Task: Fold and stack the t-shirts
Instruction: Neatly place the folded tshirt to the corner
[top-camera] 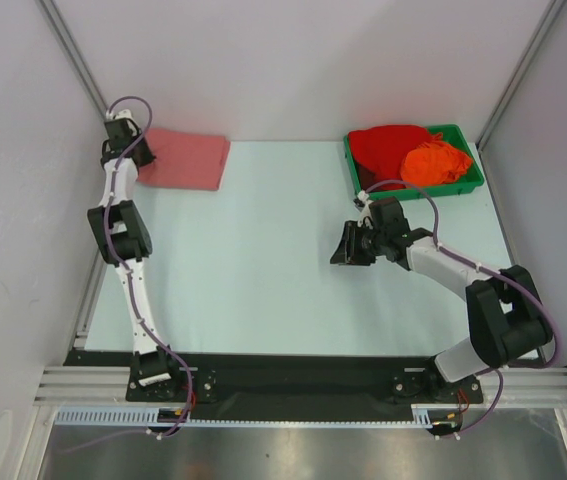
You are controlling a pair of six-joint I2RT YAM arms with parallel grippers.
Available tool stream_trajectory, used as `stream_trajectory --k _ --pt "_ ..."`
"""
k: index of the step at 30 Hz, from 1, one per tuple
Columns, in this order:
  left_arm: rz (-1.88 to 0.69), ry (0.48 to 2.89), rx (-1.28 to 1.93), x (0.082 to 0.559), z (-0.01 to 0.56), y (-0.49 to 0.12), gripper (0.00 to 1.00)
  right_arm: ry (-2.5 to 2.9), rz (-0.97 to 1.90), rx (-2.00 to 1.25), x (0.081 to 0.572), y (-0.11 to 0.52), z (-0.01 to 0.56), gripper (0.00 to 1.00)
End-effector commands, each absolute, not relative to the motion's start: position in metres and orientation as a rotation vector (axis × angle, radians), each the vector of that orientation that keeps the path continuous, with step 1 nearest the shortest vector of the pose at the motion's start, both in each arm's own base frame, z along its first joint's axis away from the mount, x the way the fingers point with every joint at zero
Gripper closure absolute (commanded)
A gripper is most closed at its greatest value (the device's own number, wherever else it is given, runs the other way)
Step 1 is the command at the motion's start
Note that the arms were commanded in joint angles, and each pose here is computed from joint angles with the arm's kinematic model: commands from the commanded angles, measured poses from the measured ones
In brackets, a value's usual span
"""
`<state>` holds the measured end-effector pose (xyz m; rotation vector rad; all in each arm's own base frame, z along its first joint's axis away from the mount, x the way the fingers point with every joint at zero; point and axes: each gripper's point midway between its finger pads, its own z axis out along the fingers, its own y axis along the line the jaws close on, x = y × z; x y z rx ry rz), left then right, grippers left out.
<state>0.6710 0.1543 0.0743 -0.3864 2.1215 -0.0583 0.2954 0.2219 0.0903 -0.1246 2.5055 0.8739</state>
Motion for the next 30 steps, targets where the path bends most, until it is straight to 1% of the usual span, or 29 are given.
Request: stream_trajectory --k 1,14,19,22,25,27,28,29,30 --pt "-0.054 1.979 -0.354 0.692 0.113 0.169 1.00 2.434 0.896 -0.123 0.314 0.230 0.107 0.63" --pt "-0.020 1.949 -0.436 0.687 0.121 0.188 1.00 2.445 0.910 -0.111 0.313 0.232 0.105 0.65" --pt "-0.019 1.970 -0.461 0.681 0.110 0.190 1.00 2.437 0.902 -0.115 0.313 0.231 0.108 0.65" --pt "-0.013 1.960 -0.470 0.681 0.115 0.191 0.98 2.442 0.896 -0.119 0.312 0.231 0.108 0.65" --pt "0.004 1.957 -0.488 0.679 0.119 0.195 0.89 2.440 0.901 -0.115 0.312 0.231 0.108 0.65" --pt "0.014 1.952 -0.494 0.677 0.124 0.199 0.81 2.442 0.902 -0.115 0.311 0.231 0.108 0.65" --pt "0.026 1.953 -0.506 0.675 0.126 0.200 0.76 2.442 0.903 -0.113 0.311 0.231 0.108 0.64" --pt "0.038 1.937 -0.508 0.673 0.138 0.201 0.56 2.442 0.904 -0.116 0.310 0.231 0.109 0.64" --pt "0.053 1.937 -0.523 0.669 0.141 0.203 0.53 2.439 0.908 -0.118 0.310 0.231 0.111 0.65"
